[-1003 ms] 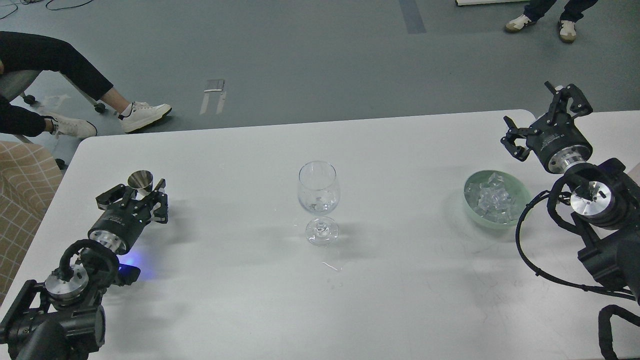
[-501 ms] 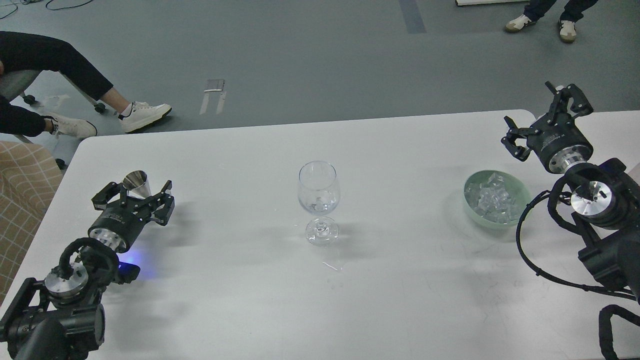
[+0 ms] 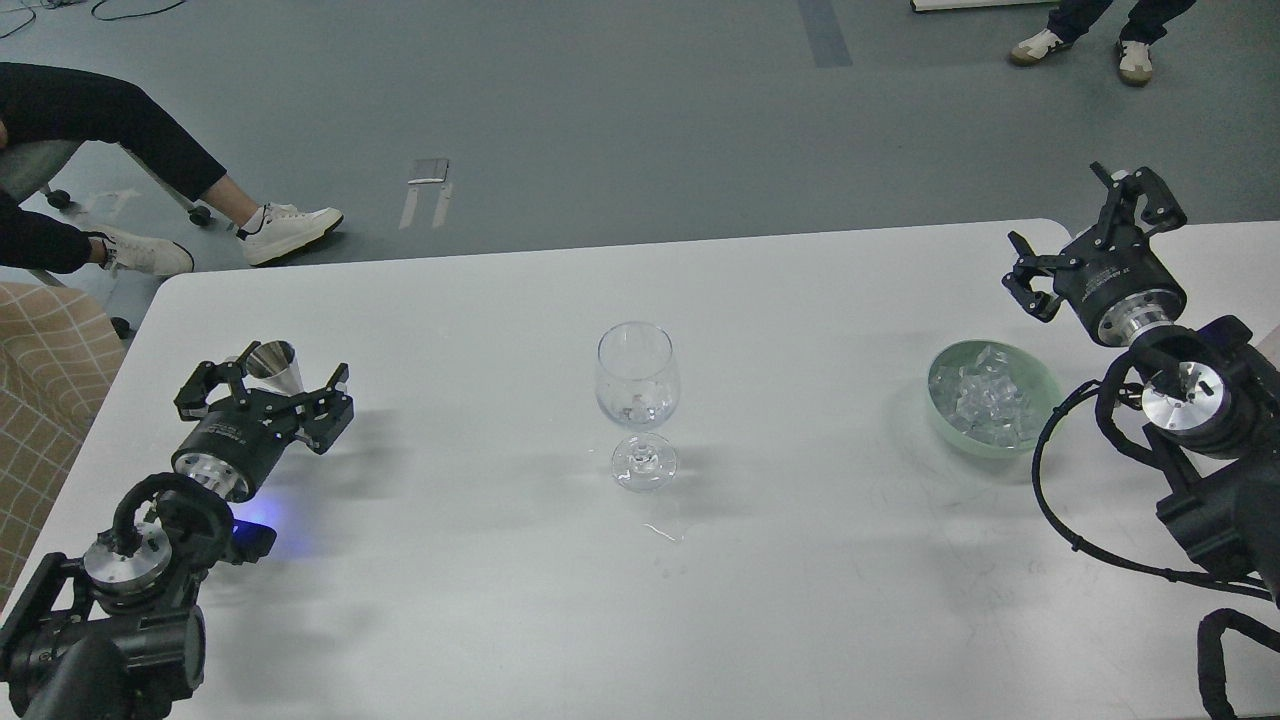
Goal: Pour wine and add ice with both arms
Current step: 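Open the left gripper to release the metal cup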
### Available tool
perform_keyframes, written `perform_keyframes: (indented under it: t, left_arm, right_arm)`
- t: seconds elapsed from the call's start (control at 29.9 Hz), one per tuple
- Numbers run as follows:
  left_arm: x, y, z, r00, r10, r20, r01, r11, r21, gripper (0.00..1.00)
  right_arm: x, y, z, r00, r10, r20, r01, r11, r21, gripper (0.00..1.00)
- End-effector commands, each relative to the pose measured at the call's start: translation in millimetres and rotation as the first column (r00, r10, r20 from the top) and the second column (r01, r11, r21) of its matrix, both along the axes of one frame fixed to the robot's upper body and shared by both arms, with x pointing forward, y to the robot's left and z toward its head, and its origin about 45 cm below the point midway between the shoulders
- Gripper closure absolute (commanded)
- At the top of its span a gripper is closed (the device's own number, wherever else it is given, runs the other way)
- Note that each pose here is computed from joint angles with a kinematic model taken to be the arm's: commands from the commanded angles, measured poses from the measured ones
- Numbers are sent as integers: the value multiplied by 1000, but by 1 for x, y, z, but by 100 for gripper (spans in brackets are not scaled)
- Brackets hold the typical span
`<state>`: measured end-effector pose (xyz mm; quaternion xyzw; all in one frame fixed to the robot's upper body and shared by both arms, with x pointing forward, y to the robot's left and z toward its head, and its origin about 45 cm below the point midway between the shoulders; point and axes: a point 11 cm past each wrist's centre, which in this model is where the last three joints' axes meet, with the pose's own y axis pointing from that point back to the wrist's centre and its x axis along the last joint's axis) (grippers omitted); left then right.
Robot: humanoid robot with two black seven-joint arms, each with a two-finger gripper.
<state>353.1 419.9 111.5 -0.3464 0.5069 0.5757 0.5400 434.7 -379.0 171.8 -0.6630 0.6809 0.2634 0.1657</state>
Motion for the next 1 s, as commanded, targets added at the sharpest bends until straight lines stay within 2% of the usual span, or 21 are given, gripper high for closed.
perform_keyframes:
  t: [0.0, 0.33, 0.67, 0.97]
  left_arm:
    - [-1, 7, 3, 1000, 7, 2, -7, 1000, 11, 1]
    - [5, 6, 25, 997, -21, 69, 19, 999, 37, 1]
    - [6, 8, 31, 996, -29, 82, 25, 998, 52, 1]
    - [10, -1, 58, 986, -72, 150, 61, 995, 77, 2]
  right_arm:
    - [0, 0, 0, 1000, 0, -1, 0, 1000, 0, 0]
    - [0, 0, 0, 1000, -1, 1, 1, 1000, 0, 0]
    - [0, 0, 0, 1000, 0, 2, 0, 1000, 0, 0]
    - [0, 1, 1, 1000, 2, 5, -2, 1000, 3, 0]
